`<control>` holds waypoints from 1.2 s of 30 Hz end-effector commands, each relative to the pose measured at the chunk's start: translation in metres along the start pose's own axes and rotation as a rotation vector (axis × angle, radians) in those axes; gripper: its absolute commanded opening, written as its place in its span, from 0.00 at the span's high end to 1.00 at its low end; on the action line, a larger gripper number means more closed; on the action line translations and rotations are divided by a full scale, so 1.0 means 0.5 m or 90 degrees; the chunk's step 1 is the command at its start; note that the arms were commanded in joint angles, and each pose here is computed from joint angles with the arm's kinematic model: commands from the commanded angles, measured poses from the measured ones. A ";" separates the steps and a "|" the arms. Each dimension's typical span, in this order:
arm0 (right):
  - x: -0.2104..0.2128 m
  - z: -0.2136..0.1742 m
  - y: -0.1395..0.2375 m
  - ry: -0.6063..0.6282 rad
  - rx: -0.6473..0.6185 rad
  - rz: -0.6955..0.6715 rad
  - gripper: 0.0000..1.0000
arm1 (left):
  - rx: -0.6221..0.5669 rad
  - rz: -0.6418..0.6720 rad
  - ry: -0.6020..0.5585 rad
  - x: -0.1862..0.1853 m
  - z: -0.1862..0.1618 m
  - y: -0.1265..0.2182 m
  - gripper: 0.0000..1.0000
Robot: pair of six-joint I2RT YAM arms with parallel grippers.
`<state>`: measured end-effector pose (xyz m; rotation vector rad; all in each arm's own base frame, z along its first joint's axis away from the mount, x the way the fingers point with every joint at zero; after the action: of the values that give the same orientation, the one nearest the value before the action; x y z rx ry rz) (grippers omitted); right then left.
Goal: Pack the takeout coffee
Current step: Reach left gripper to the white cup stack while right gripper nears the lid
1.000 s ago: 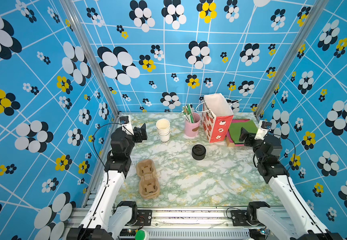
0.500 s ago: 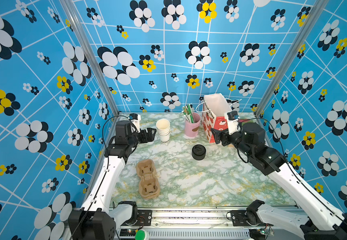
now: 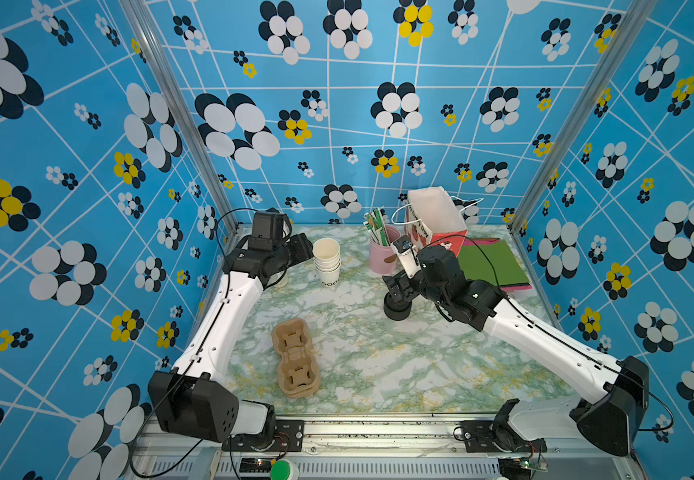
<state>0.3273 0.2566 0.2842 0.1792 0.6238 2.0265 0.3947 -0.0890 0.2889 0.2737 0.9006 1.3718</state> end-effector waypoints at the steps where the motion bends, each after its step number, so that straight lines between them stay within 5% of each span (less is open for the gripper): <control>1: -0.005 -0.009 -0.008 0.009 0.003 -0.020 0.01 | 0.021 0.068 0.030 0.007 -0.003 -0.004 0.37; 17: 0.027 -0.050 -0.080 0.020 0.042 0.007 0.01 | 0.100 0.162 0.071 0.003 -0.001 -0.123 0.54; 26: 0.040 -0.057 -0.099 0.014 0.054 0.022 0.01 | 0.122 0.186 0.064 0.005 -0.021 -0.157 0.56; 36: 0.049 -0.072 -0.108 -0.003 0.055 0.034 0.01 | 0.138 0.198 0.063 0.012 -0.040 -0.187 0.69</control>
<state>0.3433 0.2779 0.2234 0.2330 0.7386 2.0263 0.4463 -0.1107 0.2181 0.5132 1.1247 1.5661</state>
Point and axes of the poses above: each gripper's point midway between its finger pads, its own y axis back along the fingers, its own x axis along the line the jaws close on, z = x × y, the point moved 1 cm from there along y, back along the fingers, and after that the axes turned 4 degrees about -y, right-handed, at the moved point
